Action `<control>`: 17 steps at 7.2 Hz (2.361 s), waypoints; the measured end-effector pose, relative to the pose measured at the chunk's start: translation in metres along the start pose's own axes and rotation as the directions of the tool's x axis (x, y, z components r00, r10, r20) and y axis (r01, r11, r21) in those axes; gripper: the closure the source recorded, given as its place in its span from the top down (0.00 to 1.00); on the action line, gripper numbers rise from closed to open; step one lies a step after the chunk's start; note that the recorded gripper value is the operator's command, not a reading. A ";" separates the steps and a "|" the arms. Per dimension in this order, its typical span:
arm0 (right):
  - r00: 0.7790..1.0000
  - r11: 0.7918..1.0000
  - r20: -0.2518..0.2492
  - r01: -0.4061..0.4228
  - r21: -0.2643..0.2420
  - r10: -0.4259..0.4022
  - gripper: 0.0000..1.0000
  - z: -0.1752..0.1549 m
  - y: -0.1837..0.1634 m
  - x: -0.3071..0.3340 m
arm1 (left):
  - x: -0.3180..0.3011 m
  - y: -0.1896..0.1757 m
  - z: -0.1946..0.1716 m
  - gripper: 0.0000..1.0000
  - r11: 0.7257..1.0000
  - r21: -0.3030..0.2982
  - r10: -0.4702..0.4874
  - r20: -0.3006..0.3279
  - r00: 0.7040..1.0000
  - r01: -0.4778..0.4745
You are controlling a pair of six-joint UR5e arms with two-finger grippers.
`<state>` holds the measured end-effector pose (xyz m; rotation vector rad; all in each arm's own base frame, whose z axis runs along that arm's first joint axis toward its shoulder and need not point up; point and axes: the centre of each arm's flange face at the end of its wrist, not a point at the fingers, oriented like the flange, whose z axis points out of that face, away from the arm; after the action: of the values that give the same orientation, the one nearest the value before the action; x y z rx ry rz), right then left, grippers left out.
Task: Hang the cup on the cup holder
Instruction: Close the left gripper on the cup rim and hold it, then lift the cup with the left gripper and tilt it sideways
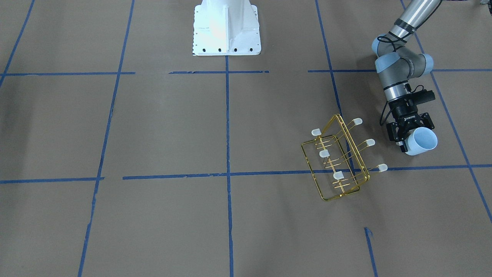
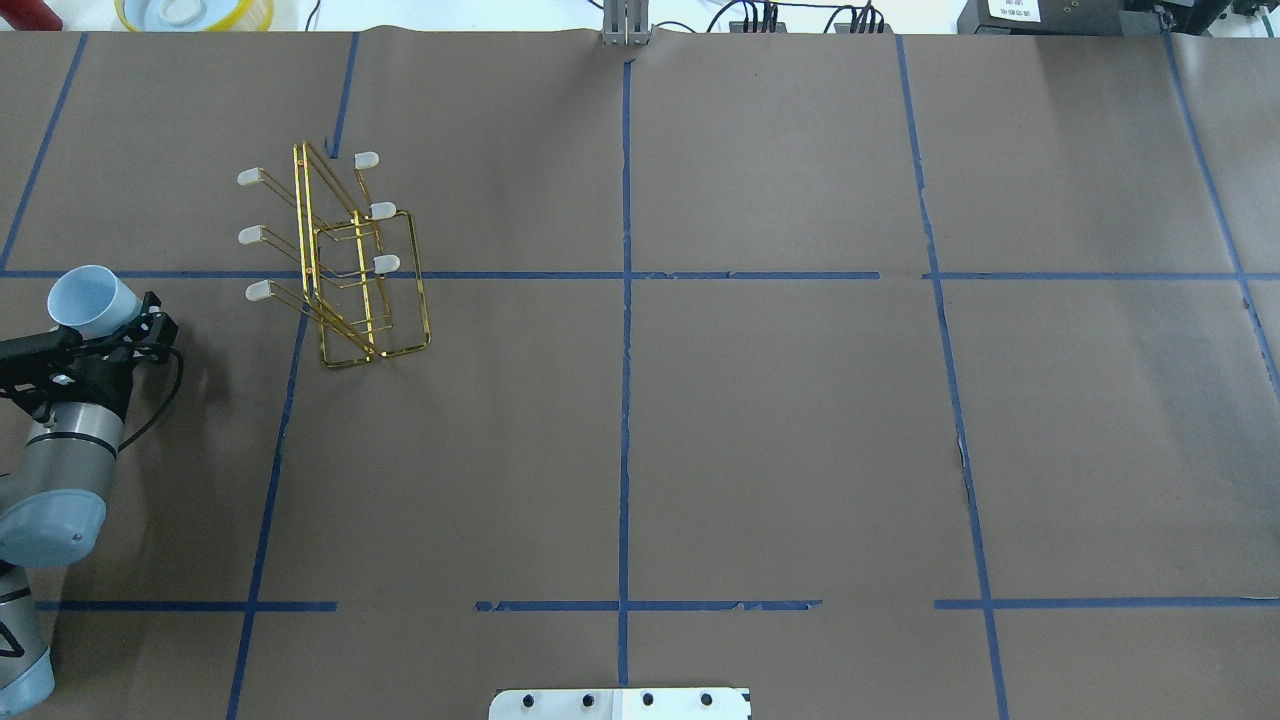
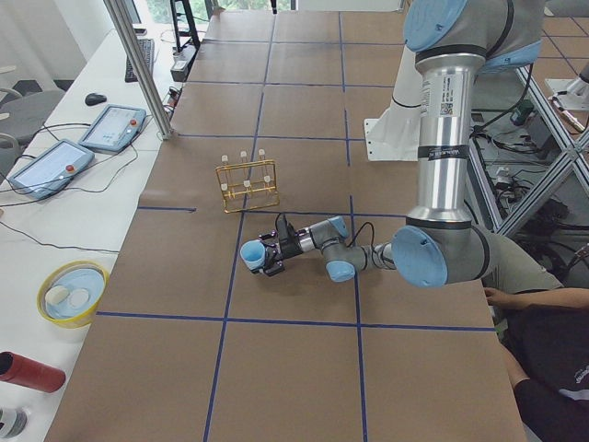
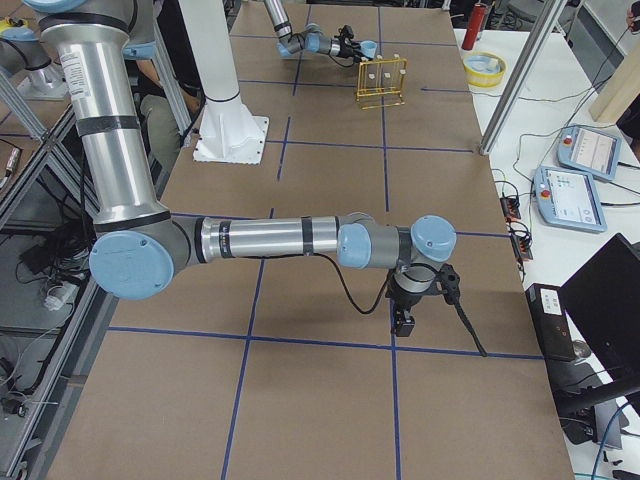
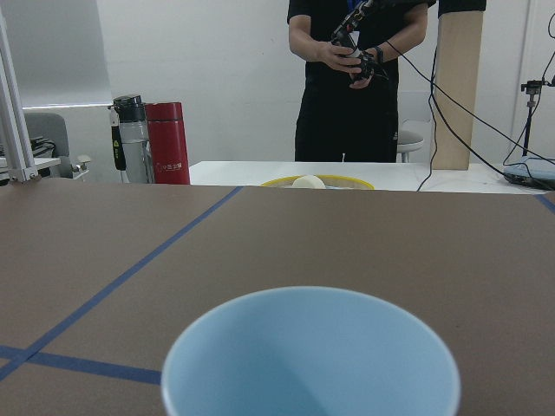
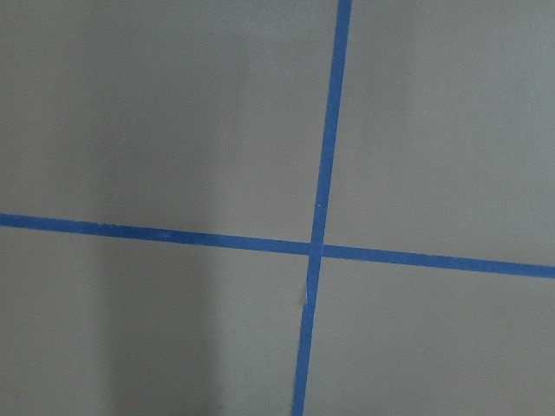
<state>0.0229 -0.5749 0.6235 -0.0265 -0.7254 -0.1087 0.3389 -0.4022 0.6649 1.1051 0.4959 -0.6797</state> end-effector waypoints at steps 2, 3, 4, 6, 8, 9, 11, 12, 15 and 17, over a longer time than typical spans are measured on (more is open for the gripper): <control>1.000 1.000 0.000 0.000 0.000 0.000 1.00 0.000 0.000 0.000 | 0.001 0.001 0.000 0.94 1.000 0.000 -0.005 -0.005 1.000 0.005; 1.000 1.000 0.000 0.000 0.000 0.000 1.00 0.000 0.000 0.000 | 0.001 0.002 -0.001 0.94 1.000 -0.001 -0.009 -0.009 1.000 0.009; 1.000 1.000 0.000 -0.001 0.000 0.001 1.00 0.000 0.000 0.000 | 0.000 0.003 -0.001 0.94 1.000 -0.002 -0.015 -0.015 1.000 0.015; 1.000 1.000 0.000 -0.001 0.000 0.001 1.00 0.000 0.000 0.000 | 0.001 0.004 -0.001 0.89 1.000 -0.004 -0.022 -0.021 1.000 0.022; 1.000 1.000 0.000 -0.001 0.000 0.001 1.00 0.000 0.000 0.000 | 0.001 0.005 -0.002 0.69 1.000 -0.006 -0.025 -0.022 0.999 0.025; 1.000 1.000 0.000 -0.001 0.000 0.001 1.00 0.000 0.000 0.000 | 0.001 0.005 -0.002 0.58 1.000 -0.007 -0.028 -0.023 0.999 0.027; 1.000 1.000 0.000 -0.001 0.001 0.001 1.00 0.000 0.000 0.000 | 0.002 0.004 -0.003 0.45 1.000 -0.006 -0.029 -0.024 0.999 0.028; 1.000 1.000 0.000 -0.001 0.001 0.001 1.00 0.000 0.000 0.000 | 0.004 0.001 -0.003 0.41 1.000 -0.003 -0.030 -0.025 0.999 0.030; 1.000 1.000 0.000 -0.001 0.000 0.001 1.00 0.000 0.000 0.000 | 0.028 -0.049 -0.017 0.37 1.000 0.031 0.003 -0.063 0.998 -0.001; 1.000 1.000 0.000 -0.001 0.000 0.001 1.00 0.000 0.000 0.000 | 0.027 -0.097 -0.042 0.27 0.997 0.059 0.062 -0.091 0.994 -0.057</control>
<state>0.0233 -0.5748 0.6235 -0.0263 -0.7254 -0.1080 0.2872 -0.3978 0.5690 1.2038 0.5235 -0.5956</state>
